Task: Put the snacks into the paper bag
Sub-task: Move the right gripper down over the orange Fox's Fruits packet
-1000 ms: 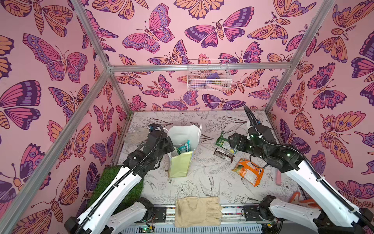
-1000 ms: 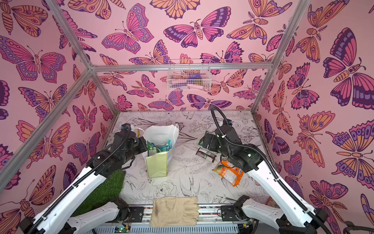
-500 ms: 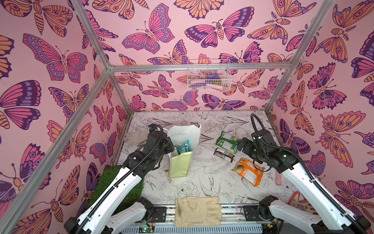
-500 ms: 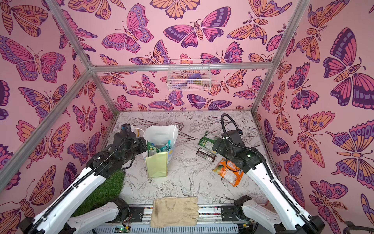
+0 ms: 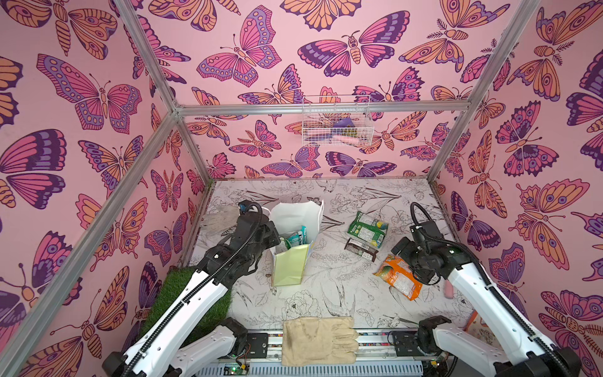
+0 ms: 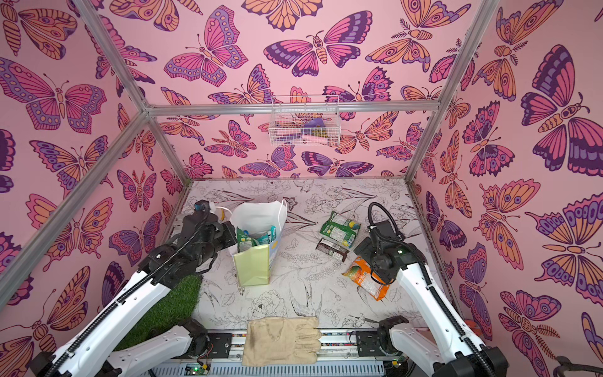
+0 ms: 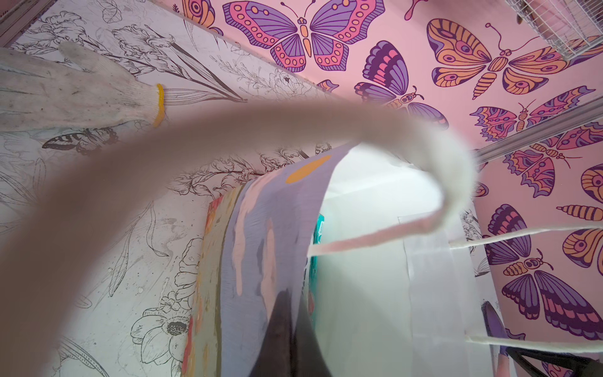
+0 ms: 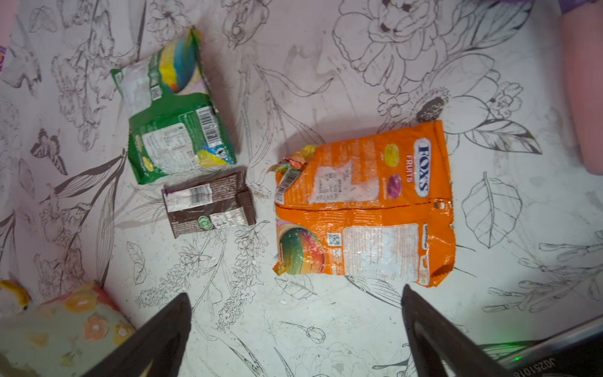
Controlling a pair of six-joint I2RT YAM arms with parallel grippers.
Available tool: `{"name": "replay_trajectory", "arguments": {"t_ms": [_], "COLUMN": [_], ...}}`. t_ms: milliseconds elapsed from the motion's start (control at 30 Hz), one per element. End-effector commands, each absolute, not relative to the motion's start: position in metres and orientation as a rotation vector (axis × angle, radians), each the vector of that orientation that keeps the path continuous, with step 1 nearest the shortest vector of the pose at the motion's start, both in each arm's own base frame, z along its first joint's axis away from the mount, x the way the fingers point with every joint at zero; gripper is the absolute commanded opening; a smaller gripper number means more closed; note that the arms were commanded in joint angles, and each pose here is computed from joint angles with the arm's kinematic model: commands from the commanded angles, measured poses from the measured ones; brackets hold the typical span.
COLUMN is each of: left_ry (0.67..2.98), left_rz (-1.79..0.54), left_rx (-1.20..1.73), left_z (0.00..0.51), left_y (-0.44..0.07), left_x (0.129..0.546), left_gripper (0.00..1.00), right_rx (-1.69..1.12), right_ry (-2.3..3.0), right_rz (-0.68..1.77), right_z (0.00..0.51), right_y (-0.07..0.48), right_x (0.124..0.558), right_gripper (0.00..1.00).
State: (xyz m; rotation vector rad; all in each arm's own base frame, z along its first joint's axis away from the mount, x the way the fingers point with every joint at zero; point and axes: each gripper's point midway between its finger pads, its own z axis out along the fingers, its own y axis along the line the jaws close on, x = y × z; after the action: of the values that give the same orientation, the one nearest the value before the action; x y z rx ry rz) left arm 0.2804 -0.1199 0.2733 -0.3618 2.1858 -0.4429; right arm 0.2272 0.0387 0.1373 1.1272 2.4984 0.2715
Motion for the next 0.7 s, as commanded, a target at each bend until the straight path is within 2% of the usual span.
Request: {"name": "replay_trajectory", "arguments": {"t_ms": [0,300,467,667], "left_ry": [2.163,2.164,2.169,2.171], "left_rz": [-0.449,-0.445,-0.444,-0.441], "left_rx": [-0.368,-0.368,-0.367,-0.369], "left_z": [0.276,0.276,0.275,0.274], "left_y": [-0.119,-0.119,-0.120,-0.120], "left_x": [0.281,0.282,0.283,0.283], "left_gripper": [0.00,0.00,0.00,0.00], "right_rx": [1.244,1.303,1.307,1.180], "right_ry": [2.533,2.630,2.663,2.731], "right_rz": [0.225,0.139,0.170,0.274], "right_z": [0.122,0.092,0.077,0.068], "right_y": [0.030,0.021,0.026,0.039], "right_x": [0.211,0.198,0.197,0.205], "right_gripper": [0.99,0.99,0.99,0.99]}}
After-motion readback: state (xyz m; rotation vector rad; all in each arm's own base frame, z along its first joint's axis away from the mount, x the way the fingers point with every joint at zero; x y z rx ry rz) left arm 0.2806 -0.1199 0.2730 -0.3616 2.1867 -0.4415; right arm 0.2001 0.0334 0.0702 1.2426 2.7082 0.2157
